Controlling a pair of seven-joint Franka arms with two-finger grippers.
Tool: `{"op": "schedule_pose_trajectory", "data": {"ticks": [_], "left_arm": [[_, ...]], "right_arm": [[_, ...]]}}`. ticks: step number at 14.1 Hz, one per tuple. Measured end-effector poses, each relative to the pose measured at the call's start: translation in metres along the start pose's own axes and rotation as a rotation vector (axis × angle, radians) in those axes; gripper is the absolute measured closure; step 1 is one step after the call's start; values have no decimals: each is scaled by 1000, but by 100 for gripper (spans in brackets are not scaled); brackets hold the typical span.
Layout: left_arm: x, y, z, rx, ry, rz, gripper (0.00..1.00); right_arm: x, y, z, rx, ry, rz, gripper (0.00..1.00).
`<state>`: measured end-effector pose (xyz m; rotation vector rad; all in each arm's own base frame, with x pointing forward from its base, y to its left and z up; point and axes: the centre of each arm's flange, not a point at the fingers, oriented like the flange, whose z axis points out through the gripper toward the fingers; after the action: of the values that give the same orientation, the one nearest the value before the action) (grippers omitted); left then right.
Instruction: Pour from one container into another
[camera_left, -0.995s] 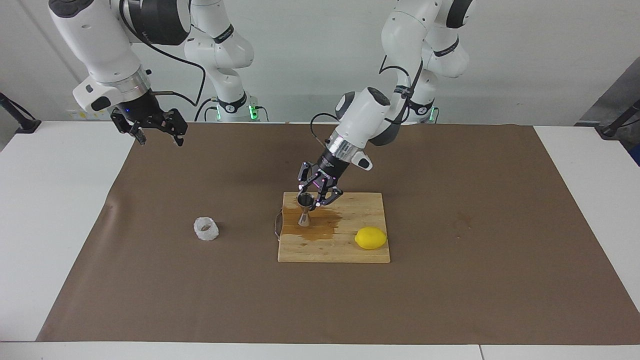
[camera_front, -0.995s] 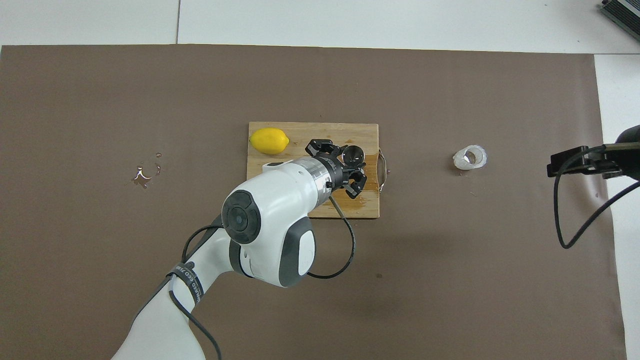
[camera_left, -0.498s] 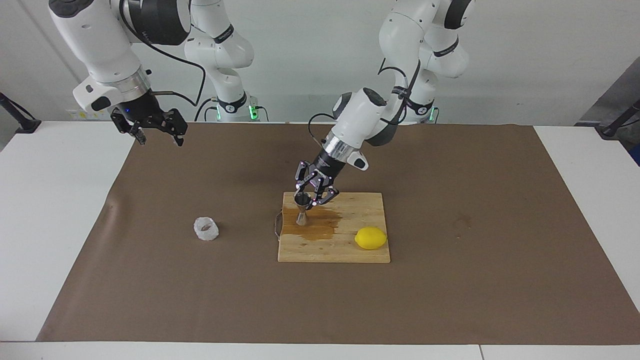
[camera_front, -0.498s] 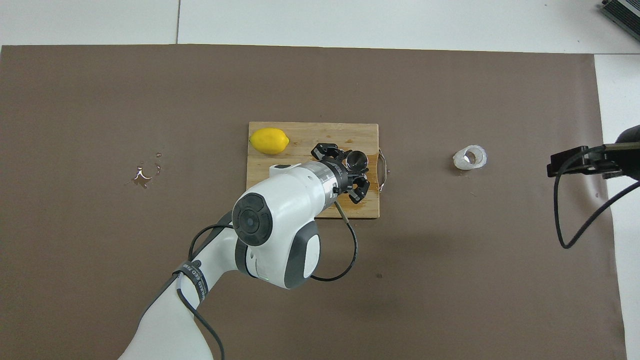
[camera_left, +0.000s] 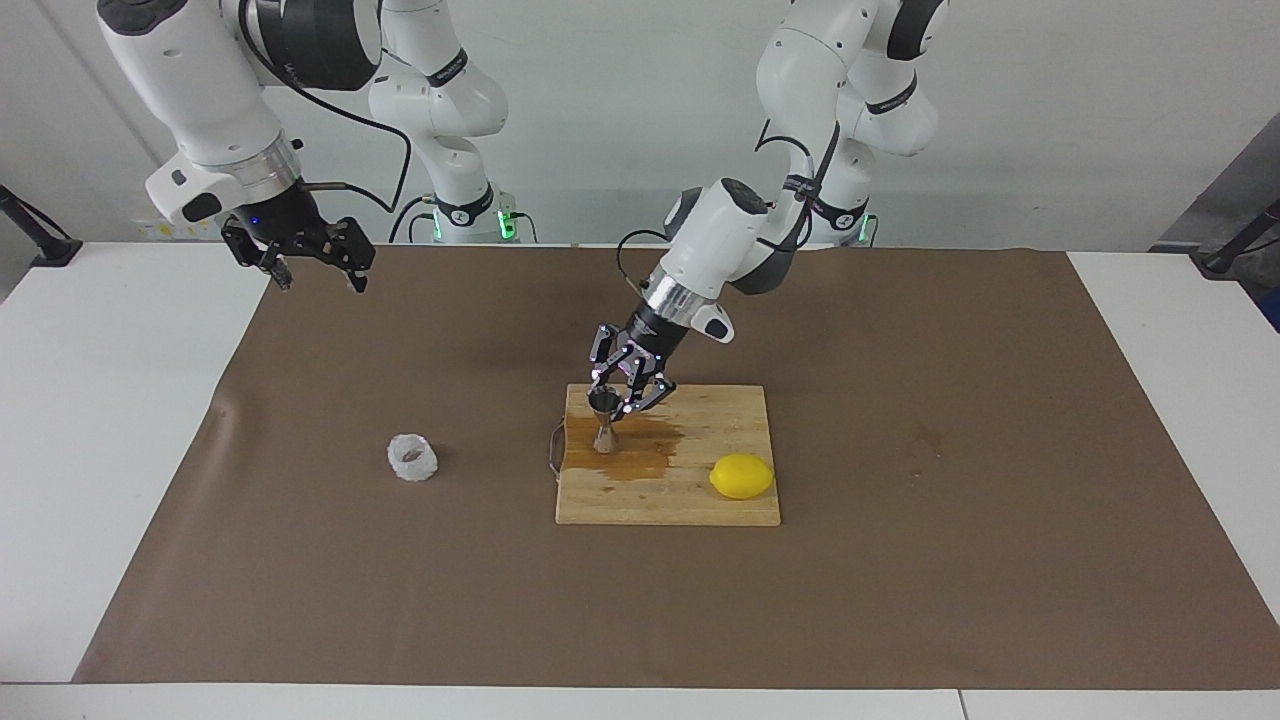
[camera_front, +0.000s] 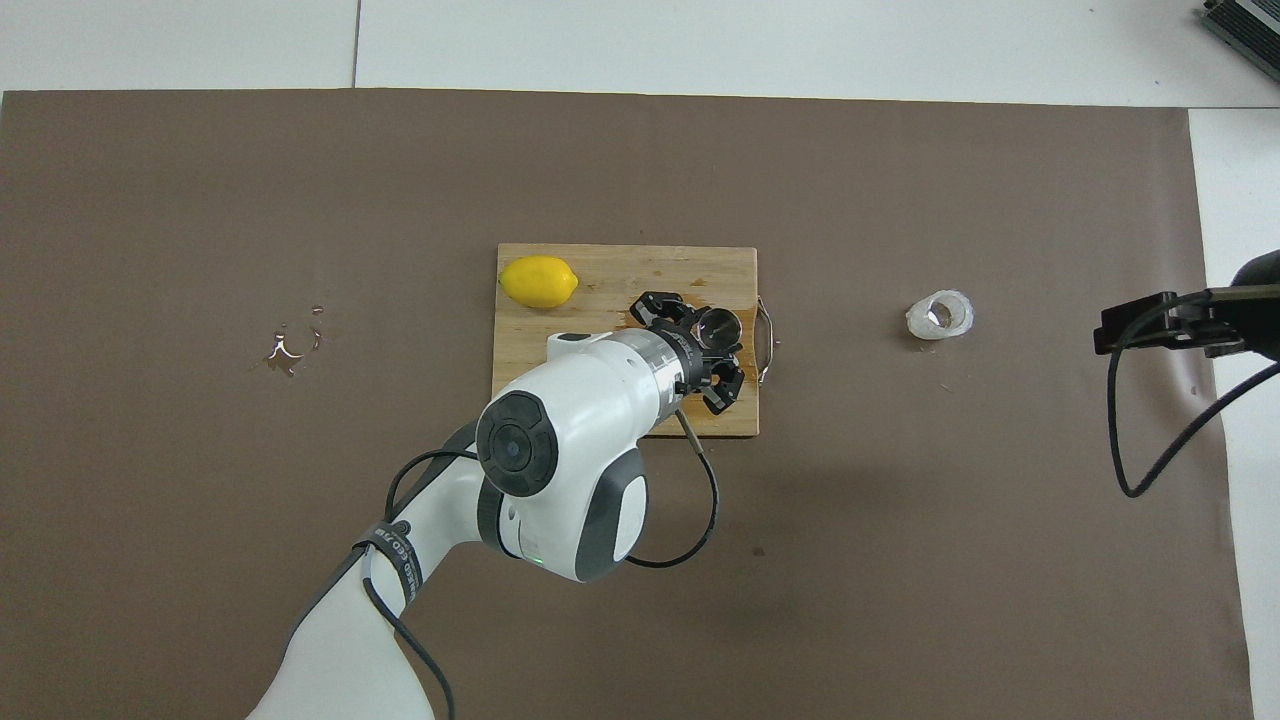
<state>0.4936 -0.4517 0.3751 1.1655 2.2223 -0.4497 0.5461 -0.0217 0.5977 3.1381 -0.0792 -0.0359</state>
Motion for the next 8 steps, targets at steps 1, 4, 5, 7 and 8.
{"op": "schedule_pose_trajectory", "data": {"ticks": [1,4,5,7,8], "left_arm": [[1,0,1,0,2,0,48],[2,0,2,0,6,3,48],[2,-1,2,-1,7,11,48],[1,-2,2,-3,9,24,48],[1,-2,2,-3,9,26,48]], "right_arm": [[0,0,0,0,0,0,0],[0,0,0,0,0,0,0],[0,0,0,0,0,0,0],[0,0,0,0,0,0,0],[0,0,0,0,0,0,0]]}}
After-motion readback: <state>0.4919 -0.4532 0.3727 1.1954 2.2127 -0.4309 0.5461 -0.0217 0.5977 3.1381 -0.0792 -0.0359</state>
